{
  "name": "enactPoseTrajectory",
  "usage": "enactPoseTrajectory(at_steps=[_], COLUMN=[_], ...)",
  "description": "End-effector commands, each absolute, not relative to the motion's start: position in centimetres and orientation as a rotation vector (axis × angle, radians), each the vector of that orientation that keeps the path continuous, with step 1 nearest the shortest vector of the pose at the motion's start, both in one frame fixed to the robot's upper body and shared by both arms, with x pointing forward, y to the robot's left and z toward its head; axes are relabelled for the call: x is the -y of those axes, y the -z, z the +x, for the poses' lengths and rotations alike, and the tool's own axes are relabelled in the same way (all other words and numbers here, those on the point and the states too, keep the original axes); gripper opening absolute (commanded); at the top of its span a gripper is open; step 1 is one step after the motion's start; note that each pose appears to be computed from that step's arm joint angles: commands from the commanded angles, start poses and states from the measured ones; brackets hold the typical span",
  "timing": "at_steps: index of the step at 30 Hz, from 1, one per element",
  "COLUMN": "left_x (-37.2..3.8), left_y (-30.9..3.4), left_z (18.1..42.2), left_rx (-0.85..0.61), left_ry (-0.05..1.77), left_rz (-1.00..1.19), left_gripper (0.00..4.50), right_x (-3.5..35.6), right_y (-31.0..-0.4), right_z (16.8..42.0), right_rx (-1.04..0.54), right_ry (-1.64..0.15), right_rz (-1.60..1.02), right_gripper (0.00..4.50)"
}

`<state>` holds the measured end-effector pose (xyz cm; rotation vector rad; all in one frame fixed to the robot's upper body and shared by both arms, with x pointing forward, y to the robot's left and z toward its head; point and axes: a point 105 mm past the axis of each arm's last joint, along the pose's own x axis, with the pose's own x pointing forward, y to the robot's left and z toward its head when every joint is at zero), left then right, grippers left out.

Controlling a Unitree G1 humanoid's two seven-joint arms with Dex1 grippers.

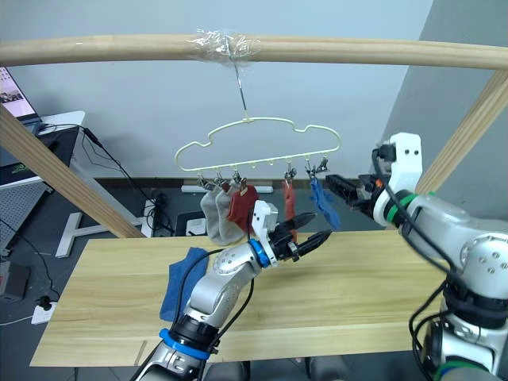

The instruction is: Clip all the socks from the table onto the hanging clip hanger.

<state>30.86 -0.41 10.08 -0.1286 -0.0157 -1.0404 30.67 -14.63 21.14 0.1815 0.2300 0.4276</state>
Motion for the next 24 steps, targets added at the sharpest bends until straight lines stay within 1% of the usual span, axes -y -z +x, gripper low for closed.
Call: enactPoseTrajectory(at_steps=[1, 5, 7, 10, 12, 16, 22, 24], left_x=[-1.1, -3.7, -4.8, -6.4, -6.9, -7.2, -8.1, -8.3], left_y=[-11.6, -13.0, -14.1, -16.5, -17.7, -19.1, -20.3, -20.5], left_z=[30.4, 30.1, 30.0, 29.8, 30.0, 29.8, 27.9, 27.9], left_rx=[0.075, 0.118, 0.149, 0.205, 0.227, 0.267, 0.297, 0.292], left_ry=[1.041, 1.028, 1.024, 1.031, 1.020, 1.026, 1.078, 1.073], left_rz=[-0.107, -0.005, 0.041, 0.105, 0.113, 0.133, 0.201, 0.192], left_gripper=[4.47, 4.47, 4.47, 4.50, 4.50, 4.50, 4.50, 4.50], right_x=[14.6, 14.1, 14.0, 13.6, 13.0, 12.4, 12.0, 12.0], right_y=[-22.4, -20.8, -20.4, -19.5, -19.4, -19.9, -20.2, -20.2], right_z=[30.5, 30.2, 30.2, 30.8, 31.2, 31.8, 32.4, 32.7], right_rx=[-0.097, -0.037, 0.010, 0.073, 0.100, 0.157, 0.208, 0.211], right_ry=[-0.390, -0.357, -0.327, -0.223, -0.192, -0.139, -0.119, -0.111], right_rz=[0.122, -0.065, -0.076, -0.027, -0.023, 0.006, -0.019, -0.017], right_gripper=[4.50, 4.50, 4.50, 3.94, 3.25, 3.25, 3.25, 2.87])
